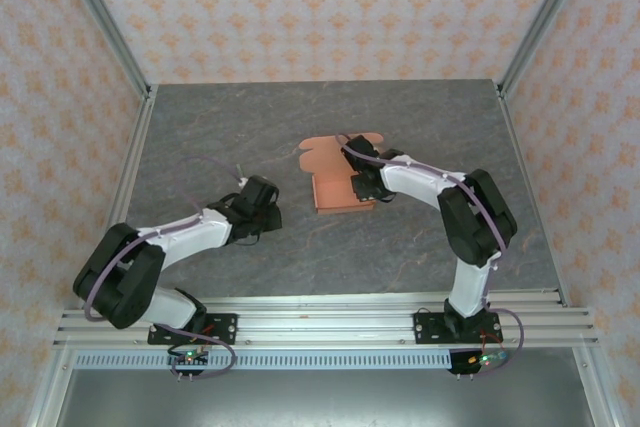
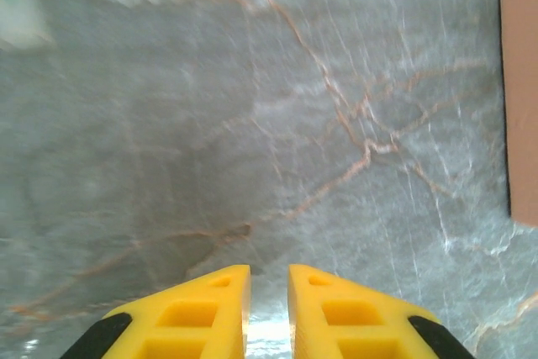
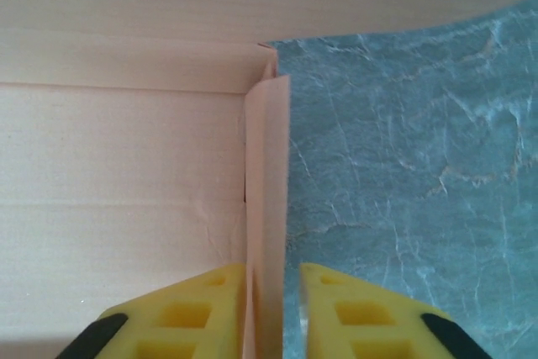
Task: Fold the paper box
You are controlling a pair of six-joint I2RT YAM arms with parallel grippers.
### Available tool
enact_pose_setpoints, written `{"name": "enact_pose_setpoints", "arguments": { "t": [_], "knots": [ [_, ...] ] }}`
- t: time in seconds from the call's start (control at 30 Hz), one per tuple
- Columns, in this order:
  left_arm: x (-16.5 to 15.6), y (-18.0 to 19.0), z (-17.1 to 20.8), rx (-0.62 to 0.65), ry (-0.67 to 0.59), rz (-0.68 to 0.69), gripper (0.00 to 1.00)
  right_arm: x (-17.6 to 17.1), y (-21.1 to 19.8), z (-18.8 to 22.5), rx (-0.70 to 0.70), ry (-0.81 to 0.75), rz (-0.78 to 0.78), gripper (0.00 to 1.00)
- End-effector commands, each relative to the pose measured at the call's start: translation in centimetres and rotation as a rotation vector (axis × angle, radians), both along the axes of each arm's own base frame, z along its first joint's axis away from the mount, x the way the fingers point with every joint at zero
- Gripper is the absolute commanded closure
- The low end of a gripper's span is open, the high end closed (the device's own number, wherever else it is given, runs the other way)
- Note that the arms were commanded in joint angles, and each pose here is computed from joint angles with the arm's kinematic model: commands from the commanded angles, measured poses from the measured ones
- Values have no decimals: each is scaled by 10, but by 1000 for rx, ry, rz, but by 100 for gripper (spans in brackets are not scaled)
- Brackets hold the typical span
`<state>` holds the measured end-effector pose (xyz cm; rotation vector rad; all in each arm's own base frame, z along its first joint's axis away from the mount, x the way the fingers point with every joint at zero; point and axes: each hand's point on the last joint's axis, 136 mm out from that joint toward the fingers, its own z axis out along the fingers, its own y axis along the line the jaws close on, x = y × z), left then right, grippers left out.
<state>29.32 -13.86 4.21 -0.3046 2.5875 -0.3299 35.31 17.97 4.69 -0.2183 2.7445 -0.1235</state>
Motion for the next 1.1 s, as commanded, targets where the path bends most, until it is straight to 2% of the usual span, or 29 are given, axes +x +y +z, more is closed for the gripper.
{"name": "enact_pose_setpoints", "arguments": {
  "t": [0.0, 0.13, 0.3, 0.5, 0.73, 1.07],
  "knots": [
    [9, 31, 22, 32, -61, 81, 79, 4, 2, 25, 65, -67, -46, 65],
    [21, 68, 44, 59, -126, 196, 68, 5, 9, 45, 141, -115, -54, 45],
    [41, 102, 46, 148, -102, 282, 58, 2, 15, 72, 234, -178, -44, 34],
    [75, 106, 21, 219, 13, 246, 52, -4, 13, 100, 278, -250, -13, 33],
    [100, 105, 1, 272, 94, 214, 52, -8, 11, 105, 276, -265, 14, 33],
    [106, 106, -24, 300, 172, 182, 67, -10, 6, 101, 254, -268, 17, 33]
  ]
}}
